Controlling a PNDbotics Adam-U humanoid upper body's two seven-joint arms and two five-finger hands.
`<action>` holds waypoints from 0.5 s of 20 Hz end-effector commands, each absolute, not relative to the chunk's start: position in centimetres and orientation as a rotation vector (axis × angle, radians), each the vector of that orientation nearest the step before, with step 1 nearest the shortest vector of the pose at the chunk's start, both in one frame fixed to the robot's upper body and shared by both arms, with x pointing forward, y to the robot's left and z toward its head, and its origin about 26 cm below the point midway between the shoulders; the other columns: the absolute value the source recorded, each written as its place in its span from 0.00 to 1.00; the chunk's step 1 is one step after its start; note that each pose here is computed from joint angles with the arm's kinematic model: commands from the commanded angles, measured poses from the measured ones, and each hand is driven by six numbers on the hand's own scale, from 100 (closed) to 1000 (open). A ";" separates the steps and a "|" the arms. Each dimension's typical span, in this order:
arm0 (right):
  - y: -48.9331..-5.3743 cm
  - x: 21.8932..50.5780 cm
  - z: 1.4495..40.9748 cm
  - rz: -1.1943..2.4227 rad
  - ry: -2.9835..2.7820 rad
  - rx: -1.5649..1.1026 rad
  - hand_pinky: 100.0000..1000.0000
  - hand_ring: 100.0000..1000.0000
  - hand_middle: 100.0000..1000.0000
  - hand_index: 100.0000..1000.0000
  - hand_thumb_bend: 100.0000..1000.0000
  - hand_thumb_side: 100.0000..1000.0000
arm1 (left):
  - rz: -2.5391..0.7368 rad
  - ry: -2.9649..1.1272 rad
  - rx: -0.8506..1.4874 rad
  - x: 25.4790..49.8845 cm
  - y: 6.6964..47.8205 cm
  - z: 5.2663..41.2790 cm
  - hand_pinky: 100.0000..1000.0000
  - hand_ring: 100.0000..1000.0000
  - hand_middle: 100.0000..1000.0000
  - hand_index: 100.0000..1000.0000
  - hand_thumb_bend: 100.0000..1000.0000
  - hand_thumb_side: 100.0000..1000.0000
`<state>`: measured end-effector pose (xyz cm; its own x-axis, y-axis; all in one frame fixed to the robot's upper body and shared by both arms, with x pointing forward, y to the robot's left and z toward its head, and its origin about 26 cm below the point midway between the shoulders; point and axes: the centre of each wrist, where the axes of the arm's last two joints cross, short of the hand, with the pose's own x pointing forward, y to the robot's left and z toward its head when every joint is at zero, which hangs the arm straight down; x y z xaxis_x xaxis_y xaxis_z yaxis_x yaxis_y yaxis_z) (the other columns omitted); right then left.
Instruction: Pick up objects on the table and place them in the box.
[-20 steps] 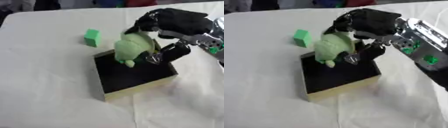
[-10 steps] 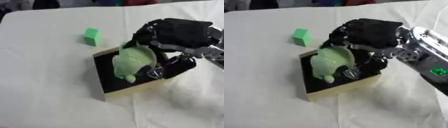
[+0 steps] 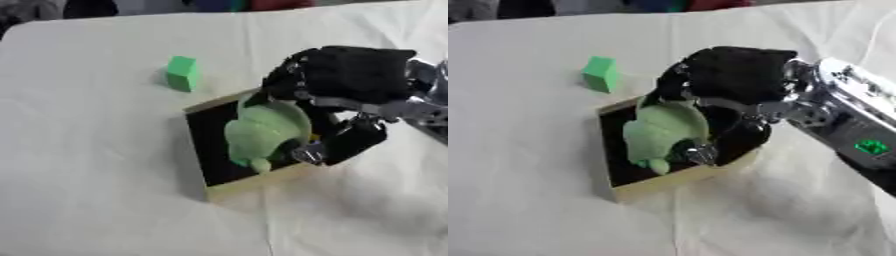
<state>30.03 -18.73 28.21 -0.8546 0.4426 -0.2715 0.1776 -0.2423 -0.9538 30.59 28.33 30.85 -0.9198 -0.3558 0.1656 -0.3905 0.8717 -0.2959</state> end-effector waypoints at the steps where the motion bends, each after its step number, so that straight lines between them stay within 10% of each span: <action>1: -18.9 29.6 28.9 2.215 -1.809 -0.814 0.72 0.67 0.45 0.75 0.00 0.32 | 0.488 -2.974 0.588 30.2 28.3 31.8 0.78 0.74 0.77 0.97 0.13 1.00; 10: -19.1 30.4 28.2 2.272 -1.677 -0.828 0.75 0.74 0.65 0.89 0.01 0.38 | 0.492 -2.977 0.582 30.2 28.3 31.9 0.78 0.73 0.77 0.97 0.13 1.00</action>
<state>30.40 -18.82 27.58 -0.8363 0.4674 -0.2867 0.1468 -0.3130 -0.9383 30.59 28.26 31.00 -0.9215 -0.3535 0.1610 -0.3868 0.8725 -0.2985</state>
